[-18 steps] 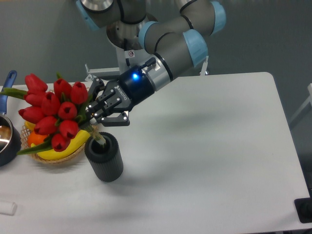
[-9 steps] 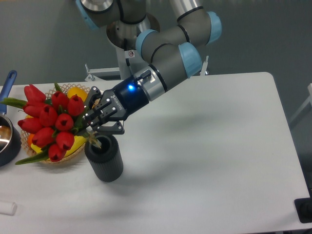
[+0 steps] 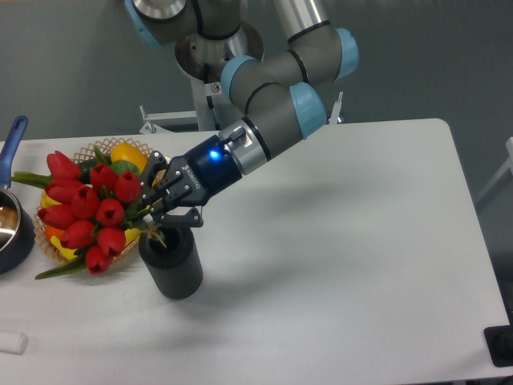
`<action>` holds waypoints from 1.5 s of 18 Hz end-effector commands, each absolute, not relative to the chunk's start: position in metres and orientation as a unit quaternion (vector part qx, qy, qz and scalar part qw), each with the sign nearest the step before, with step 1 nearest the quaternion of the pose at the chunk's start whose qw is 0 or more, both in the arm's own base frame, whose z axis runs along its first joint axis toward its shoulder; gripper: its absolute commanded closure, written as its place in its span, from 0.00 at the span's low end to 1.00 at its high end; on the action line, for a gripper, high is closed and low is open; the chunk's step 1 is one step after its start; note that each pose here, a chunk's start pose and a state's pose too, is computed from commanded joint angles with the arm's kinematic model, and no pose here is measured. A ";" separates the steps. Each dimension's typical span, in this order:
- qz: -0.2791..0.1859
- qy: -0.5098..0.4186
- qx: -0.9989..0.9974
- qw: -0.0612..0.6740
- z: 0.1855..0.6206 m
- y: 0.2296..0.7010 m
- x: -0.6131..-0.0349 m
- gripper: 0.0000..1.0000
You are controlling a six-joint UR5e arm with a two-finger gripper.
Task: Insert the flowers into the vase
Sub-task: 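Lower the tulip stems into the black vase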
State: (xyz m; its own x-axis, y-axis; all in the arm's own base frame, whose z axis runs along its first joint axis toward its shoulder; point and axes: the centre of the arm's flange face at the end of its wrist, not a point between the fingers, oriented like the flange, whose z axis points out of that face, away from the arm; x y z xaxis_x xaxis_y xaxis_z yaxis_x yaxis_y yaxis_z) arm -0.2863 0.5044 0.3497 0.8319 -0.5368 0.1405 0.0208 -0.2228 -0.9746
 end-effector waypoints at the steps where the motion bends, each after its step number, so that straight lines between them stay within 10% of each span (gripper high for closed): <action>1: -0.232 0.174 -0.746 0.599 0.347 0.504 -0.286 0.80; 27: -0.238 0.154 -0.756 0.590 0.290 0.489 -0.297 0.76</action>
